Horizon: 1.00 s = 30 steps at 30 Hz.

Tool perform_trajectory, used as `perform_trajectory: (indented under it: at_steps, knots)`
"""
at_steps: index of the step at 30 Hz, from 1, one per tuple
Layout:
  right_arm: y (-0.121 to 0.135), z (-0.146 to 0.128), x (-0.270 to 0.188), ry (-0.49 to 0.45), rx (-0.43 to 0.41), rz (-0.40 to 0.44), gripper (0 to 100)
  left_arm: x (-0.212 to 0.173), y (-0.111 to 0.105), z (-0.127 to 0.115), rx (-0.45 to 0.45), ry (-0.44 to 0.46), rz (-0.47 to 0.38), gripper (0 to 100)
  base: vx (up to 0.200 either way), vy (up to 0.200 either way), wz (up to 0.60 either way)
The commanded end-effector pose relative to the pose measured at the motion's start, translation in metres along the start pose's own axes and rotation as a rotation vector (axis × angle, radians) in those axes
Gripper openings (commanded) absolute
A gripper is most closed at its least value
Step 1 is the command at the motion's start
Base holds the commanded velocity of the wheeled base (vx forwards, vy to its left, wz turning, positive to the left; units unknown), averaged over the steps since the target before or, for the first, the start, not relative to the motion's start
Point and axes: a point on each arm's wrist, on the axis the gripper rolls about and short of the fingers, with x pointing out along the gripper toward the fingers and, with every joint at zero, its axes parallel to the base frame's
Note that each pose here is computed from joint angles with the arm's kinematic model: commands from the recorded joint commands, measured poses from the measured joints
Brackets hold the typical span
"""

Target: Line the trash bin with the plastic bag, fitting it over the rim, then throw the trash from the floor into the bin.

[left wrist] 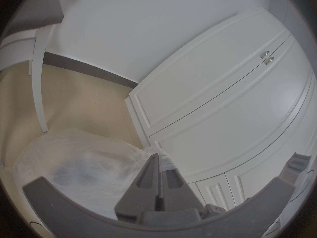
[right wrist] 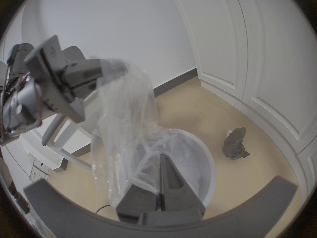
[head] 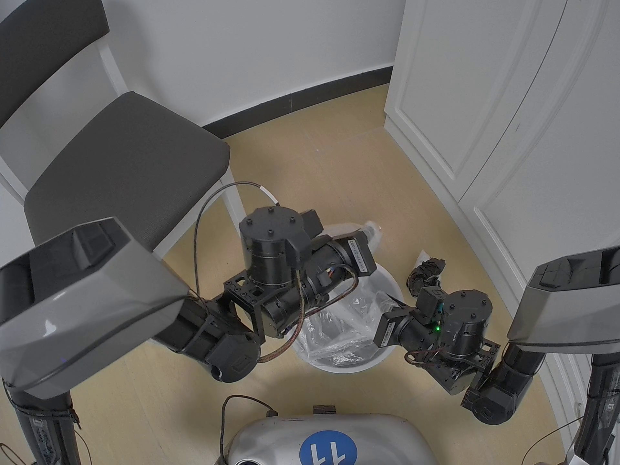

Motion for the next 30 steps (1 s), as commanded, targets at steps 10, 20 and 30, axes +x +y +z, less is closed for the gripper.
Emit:
perform_trajectory:
  at_steps: [10,20,30]
  knots:
    - [-0.085,0.017,-0.004,0.033,-0.057,-0.081,0,0.025,0.003,-0.061,0.001,0.114,-0.01,0,0.0,0.0,0.0]
    - [-0.091,0.016,-0.025,0.095,-0.119,-0.029,0,0.051,0.022,-0.093,0.0,0.171,-0.001,0,0.0,0.0,0.0]
    - [-0.063,0.01,-0.043,0.142,-0.139,0.065,0,0.062,0.04,-0.101,-0.004,0.188,0.029,0,0.0,0.0,0.0]
